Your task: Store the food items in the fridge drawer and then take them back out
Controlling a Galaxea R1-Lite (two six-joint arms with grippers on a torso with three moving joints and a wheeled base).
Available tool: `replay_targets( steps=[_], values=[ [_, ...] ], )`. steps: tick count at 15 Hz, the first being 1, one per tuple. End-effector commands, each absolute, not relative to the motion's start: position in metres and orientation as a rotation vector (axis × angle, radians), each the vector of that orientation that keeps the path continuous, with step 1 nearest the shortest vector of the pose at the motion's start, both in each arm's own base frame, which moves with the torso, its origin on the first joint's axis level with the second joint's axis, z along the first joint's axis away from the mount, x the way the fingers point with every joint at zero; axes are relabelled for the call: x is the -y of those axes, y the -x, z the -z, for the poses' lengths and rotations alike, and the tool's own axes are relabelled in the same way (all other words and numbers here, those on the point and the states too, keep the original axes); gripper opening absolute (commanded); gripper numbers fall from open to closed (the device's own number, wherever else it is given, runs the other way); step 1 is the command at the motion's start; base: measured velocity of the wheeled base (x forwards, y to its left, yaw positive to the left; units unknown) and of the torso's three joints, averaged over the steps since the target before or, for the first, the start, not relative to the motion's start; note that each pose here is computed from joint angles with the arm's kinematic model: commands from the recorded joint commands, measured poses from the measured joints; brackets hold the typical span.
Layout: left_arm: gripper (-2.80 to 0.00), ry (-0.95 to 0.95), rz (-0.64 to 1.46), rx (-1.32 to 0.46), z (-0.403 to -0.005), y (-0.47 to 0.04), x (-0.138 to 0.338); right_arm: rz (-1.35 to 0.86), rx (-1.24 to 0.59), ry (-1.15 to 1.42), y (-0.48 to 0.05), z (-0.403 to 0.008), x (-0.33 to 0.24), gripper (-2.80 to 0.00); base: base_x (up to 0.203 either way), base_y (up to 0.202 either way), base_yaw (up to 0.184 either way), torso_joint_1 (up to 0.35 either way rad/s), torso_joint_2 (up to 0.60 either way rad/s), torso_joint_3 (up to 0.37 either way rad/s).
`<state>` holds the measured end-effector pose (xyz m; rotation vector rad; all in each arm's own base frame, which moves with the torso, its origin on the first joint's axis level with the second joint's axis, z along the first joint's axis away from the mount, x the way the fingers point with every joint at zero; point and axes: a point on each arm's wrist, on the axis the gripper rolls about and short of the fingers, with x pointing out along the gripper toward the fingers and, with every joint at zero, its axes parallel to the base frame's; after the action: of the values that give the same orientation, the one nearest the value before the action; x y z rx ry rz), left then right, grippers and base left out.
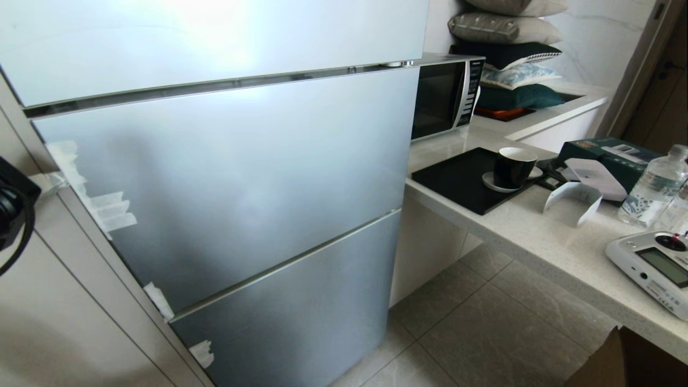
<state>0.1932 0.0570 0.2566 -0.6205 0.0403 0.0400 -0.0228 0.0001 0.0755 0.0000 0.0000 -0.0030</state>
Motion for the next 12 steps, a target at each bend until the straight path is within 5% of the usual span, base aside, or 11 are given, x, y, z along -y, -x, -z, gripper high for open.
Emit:
replay_targets(
  steps=[1, 12],
  values=[
    [-2.8, 0.626, -0.019, -0.042, -0.2571, -0.1915, -0.056, 0.003, 0.0, 0.0, 0.0228, -0.0755, -0.0001, -2.8, 0.0, 0.0, 0.0, 0.0, 0.0, 0.0],
    [-2.8, 0.643, -0.064, -0.04, -0.2544, -0.1926, -0.0621, 0.003, 0.0, 0.0, 0.0228, -0.0755, -0.0001, -2.8, 0.0, 0.0, 0.0, 0.0, 0.0, 0.0]
  ],
)
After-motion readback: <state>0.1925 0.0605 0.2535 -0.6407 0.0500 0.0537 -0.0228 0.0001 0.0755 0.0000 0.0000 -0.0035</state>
